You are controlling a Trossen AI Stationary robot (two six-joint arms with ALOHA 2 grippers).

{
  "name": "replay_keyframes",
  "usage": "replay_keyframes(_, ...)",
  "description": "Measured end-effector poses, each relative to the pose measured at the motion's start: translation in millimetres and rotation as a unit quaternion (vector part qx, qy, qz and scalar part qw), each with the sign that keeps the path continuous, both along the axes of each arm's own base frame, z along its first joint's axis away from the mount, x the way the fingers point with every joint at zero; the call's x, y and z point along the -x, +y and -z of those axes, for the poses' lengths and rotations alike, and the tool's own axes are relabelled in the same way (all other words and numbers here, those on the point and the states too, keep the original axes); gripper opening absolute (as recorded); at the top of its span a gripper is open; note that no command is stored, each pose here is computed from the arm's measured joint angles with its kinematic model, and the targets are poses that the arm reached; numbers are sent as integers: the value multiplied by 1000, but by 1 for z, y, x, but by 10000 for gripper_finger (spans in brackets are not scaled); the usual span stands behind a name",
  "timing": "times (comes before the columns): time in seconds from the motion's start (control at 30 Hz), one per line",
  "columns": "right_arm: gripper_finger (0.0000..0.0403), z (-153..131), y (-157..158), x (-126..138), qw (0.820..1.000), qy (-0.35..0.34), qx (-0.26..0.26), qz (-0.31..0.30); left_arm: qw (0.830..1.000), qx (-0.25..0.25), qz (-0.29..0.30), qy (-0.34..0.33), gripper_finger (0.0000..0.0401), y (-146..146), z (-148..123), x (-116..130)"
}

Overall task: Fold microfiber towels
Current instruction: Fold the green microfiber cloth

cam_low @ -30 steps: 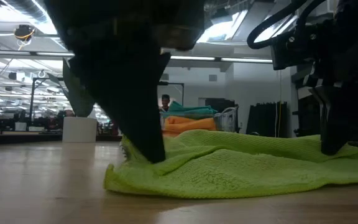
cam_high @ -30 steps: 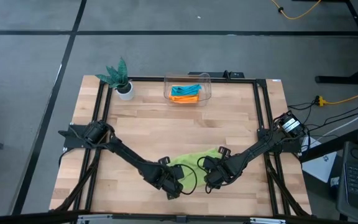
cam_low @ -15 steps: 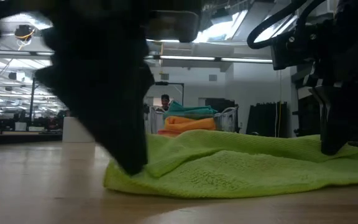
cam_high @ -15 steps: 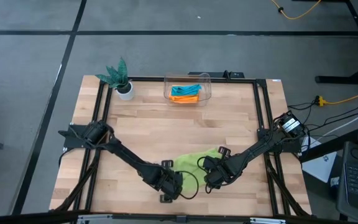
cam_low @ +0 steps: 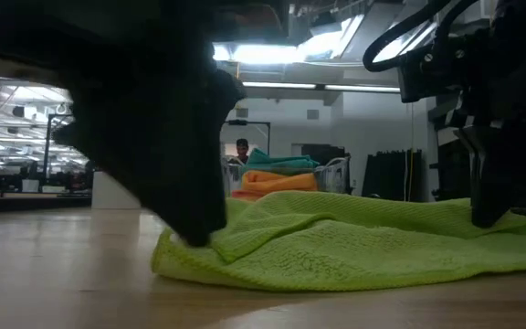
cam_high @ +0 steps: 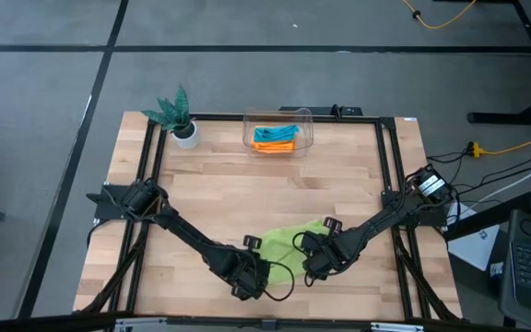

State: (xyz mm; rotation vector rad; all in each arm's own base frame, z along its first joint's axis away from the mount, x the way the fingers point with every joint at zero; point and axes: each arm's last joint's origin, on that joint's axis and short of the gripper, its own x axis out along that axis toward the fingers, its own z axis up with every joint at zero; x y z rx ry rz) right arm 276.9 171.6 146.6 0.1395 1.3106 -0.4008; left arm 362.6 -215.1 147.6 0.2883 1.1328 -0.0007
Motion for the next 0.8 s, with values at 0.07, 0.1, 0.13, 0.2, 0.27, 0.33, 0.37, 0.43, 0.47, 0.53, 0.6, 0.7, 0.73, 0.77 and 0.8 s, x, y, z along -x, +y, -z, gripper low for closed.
replay_keyframes(0.07,4,0,0,0,1000,0,0,0,999,10,30,16,103,-1,0,1)
replay_keyframes(0.1,4,0,0,0,1000,0,0,0,999,10,41,20,103,-2,1,1)
replay_keyframes(0.13,4,0,0,0,1000,0,0,0,999,7,48,21,103,-2,1,1)
replay_keyframes(0.2,4,0,0,0,1000,0,0,0,998,-3,62,21,103,-2,1,1)
replay_keyframes(0.27,4,0,0,0,1000,0,0,0,998,-18,62,15,103,0,0,0)
replay_keyframes(0.33,4,0,0,0,1000,-1,0,0,998,-28,54,10,103,3,0,-2)
replay_keyframes(0.37,4,0,0,0,1000,-2,-1,0,998,-29,51,9,103,5,0,-3)
replay_keyframes(0.43,4,0,0,-1,1000,-3,-2,0,998,-29,47,8,103,8,0,-5)
replay_keyframes(0.47,4,0,0,-1,1000,-4,-2,0,998,-29,46,8,103,9,0,-5)
replay_keyframes(0.53,4,0,1,-1,1000,-4,-2,0,999,-17,49,15,103,9,0,-6)
replay_keyframes(0.6,4,0,1,-1,1000,-4,-2,0,998,9,58,29,103,9,0,-5)
replay_keyframes(0.7,4,0,0,-1,1000,-4,-3,0,997,12,61,35,100,8,1,-4)
replay_keyframes(0.73,4,0,0,-1,1000,-4,-2,0,998,7,60,35,99,8,1,-4)
replay_keyframes(0.77,4,0,0,-1,1000,-5,-1,0,997,4,61,36,98,9,1,-4)
replay_keyframes(0.8,4,0,0,-1,1000,-6,0,0,997,1,64,36,97,9,1,-4)
